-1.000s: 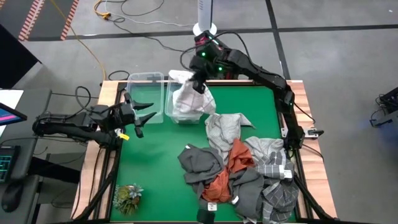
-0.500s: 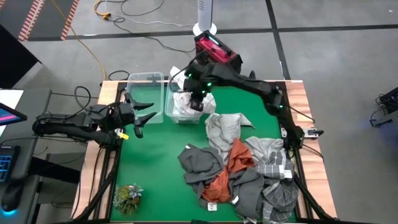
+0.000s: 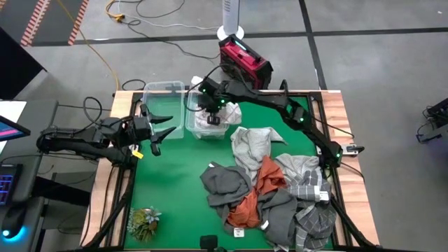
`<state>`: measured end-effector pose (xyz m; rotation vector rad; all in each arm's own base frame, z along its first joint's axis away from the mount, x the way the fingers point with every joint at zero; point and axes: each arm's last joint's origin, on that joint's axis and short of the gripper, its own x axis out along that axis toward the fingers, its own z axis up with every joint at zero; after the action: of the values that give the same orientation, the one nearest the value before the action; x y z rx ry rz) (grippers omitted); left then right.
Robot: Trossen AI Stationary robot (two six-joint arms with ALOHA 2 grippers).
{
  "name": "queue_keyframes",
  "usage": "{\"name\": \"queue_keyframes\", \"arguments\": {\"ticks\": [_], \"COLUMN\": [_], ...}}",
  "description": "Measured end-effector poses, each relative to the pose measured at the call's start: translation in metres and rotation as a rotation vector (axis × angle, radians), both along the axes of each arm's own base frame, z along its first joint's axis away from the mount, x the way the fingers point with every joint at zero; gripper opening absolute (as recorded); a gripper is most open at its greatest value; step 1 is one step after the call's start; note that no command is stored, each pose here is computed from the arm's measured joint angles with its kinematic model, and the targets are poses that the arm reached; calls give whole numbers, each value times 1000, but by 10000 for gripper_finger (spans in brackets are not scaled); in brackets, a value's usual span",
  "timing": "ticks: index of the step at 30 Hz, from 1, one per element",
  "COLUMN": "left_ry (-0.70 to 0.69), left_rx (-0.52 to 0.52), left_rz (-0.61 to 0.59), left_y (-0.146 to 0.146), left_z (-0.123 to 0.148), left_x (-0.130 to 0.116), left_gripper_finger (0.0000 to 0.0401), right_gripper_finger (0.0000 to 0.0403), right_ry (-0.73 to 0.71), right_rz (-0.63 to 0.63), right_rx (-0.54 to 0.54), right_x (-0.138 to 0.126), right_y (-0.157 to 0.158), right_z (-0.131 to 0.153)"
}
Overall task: Sort towels by color in basket
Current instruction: Put the white towel into the right transparent bin
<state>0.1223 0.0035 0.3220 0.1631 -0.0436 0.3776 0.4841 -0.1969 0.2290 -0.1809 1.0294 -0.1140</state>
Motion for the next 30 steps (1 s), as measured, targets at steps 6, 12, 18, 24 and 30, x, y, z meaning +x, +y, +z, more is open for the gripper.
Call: {"name": "queue_keyframes", "arguments": {"ticks": [6,12,18,24,30], "left_ry": [3,3,4,8,8], "left_rx": [7,8,6,5,3], "left_rz": [0,0,0,0,0], "left_y": [0,0,0,0,0], "left_z": [0,0,0,-1,-1], "left_x": [0,0,0,0,0], "left_gripper_finger": [167,167,167,167,167], "right_gripper_finger": [29,74,183,276,289], "right_ry": [101,103,72,-26,-208], "right_rz": [16,30,34,36,-40], "right_rx": [31,24,10,-63,-154], "right_x": [2,3,0,-13,-23], "right_y": [0,4,11,29,21], "right_z": [-30,-29,-4,55,100]}}
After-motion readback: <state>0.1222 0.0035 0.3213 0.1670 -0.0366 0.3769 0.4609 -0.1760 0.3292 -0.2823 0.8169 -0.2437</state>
